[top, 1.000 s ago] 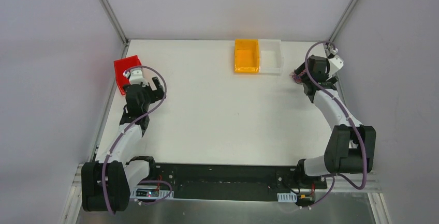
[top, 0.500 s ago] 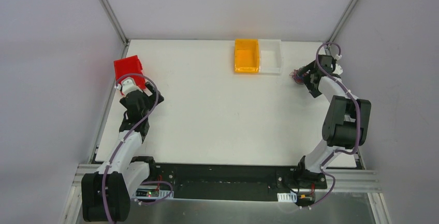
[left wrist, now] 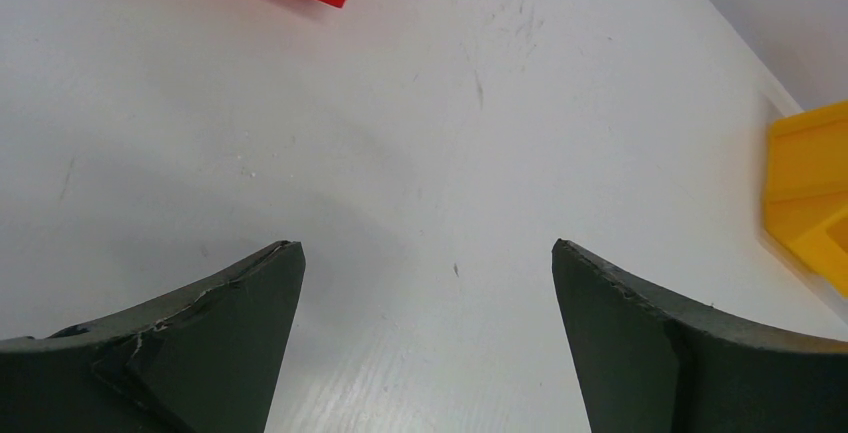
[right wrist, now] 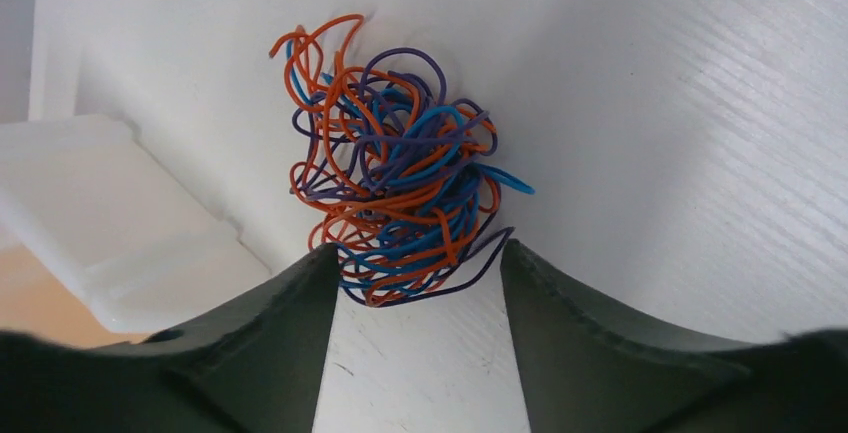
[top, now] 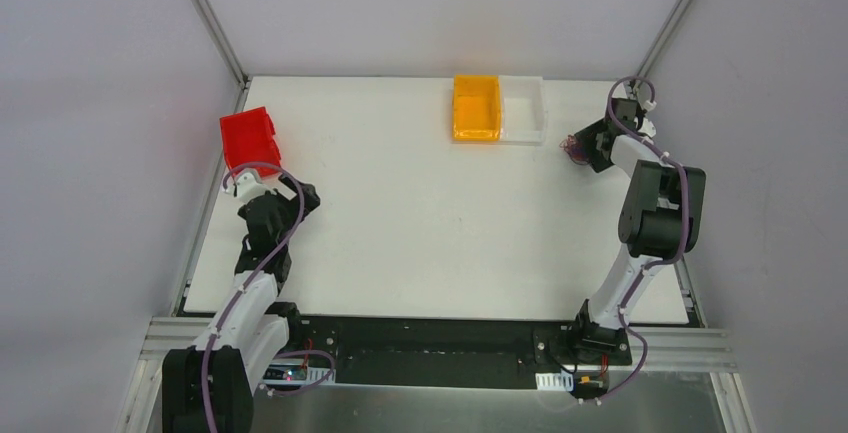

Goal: Untangle the cables

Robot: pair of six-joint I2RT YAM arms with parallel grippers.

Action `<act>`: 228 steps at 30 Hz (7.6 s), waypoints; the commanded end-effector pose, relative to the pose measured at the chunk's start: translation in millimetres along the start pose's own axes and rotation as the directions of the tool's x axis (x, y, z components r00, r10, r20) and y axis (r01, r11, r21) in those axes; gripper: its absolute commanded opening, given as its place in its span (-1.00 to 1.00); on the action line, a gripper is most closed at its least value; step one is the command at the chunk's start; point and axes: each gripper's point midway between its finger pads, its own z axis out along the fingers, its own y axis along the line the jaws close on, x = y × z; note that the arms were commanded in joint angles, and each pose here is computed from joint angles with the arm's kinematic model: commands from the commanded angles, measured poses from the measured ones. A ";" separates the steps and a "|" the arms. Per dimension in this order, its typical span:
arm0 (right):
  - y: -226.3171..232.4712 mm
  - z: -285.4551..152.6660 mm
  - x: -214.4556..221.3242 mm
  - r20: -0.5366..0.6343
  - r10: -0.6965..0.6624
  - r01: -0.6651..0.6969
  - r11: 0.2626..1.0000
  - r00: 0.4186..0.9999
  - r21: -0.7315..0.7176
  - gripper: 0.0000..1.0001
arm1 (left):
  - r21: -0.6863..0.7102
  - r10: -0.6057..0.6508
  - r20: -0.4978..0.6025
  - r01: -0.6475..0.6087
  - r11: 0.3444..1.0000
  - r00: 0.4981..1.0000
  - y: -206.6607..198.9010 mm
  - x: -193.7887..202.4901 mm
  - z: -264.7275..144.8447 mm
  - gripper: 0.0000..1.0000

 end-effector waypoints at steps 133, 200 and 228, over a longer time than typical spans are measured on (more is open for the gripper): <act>0.2 -235.2 295.3 -0.227 -0.632 0.367 0.664 0.741 -0.651 -1.00 | 0.911 0.782 -0.378 0.047 0.411 0.496 -249.7 230.5 -118.9 0.16; -6.3 -249.5 288.4 -0.324 -0.639 0.319 0.681 0.698 -0.659 0.00 | 0.899 0.683 -0.348 0.023 0.437 0.642 -251.2 187.3 -108.2 0.38; -38.4 -236.8 325.3 -0.406 -0.644 0.295 0.704 0.649 -0.646 -0.54 | 0.887 0.807 -0.454 0.101 0.451 0.379 -241.6 245.9 -115.6 0.28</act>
